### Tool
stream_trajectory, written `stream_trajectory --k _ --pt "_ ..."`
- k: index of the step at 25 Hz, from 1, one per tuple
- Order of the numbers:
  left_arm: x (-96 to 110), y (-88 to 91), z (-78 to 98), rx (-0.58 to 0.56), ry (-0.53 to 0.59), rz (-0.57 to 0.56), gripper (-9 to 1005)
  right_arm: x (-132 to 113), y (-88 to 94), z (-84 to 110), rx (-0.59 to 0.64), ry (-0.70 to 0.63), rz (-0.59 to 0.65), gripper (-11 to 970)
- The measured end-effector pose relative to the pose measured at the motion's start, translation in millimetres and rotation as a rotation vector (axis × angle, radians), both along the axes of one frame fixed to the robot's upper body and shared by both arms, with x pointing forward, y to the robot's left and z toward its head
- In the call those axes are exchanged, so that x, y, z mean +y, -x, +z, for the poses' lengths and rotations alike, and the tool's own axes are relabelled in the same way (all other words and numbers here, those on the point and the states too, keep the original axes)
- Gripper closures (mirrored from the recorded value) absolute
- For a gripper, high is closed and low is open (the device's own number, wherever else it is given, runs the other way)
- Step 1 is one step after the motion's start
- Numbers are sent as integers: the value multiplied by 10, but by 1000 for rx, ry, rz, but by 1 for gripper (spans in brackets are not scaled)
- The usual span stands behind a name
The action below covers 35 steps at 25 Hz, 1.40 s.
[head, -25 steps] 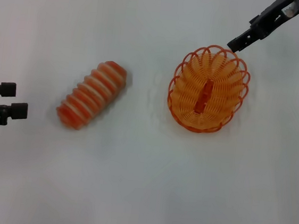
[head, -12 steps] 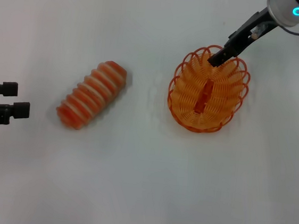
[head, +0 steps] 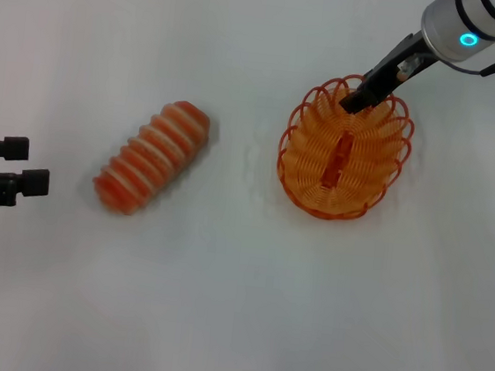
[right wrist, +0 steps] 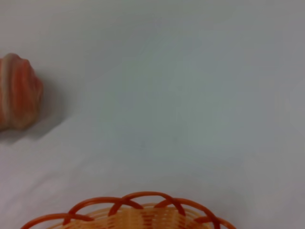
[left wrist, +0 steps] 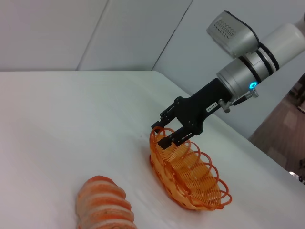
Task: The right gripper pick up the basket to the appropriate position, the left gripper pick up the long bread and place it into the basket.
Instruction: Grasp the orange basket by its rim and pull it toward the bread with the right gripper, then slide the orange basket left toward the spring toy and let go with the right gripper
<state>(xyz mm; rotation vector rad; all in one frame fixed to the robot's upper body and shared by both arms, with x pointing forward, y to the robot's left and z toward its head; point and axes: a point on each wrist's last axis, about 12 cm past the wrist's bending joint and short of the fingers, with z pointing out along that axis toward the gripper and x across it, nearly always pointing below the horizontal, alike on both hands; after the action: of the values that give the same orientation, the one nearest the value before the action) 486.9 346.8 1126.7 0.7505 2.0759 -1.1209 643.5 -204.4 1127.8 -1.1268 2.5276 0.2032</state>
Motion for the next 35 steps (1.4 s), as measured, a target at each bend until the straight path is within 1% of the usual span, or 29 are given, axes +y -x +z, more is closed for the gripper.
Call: stream_trajectory --k 3,9,14,16,17,19,27,30,31,35 --pt "-2 1 -2 0 1 0 155 -9 10 -15 3 -1 -2 282" --pt "0 7 -6 2 2 2 155 -50 30 -21 23 -5 -8 553" --pt "3 11 -8 1 2 3 156 -132 74 2 63 -44 -23 755" --pt "7 14 -9 1 2 5 156 -224 107 32 100 -96 -46 790" --pt "8 15 -9 1 2 5 156 -224 107 32 100 -96 -46 808" --pt "12 15 -8 1 1 6 156 -309 135 53 126 -146 -76 843" --pt "37 11 4 -4 -1 13 155 -755 345 125 195 -477 -228 888" --pt "38 -2 15 -8 -1 14 155 -946 482 59 194 -626 -313 896" --pt "36 -8 19 -9 -2 13 156 -946 482 59 194 -626 -313 898" --pt "22 -37 36 -14 -2 9 156 -958 604 -60 206 -723 -362 902"
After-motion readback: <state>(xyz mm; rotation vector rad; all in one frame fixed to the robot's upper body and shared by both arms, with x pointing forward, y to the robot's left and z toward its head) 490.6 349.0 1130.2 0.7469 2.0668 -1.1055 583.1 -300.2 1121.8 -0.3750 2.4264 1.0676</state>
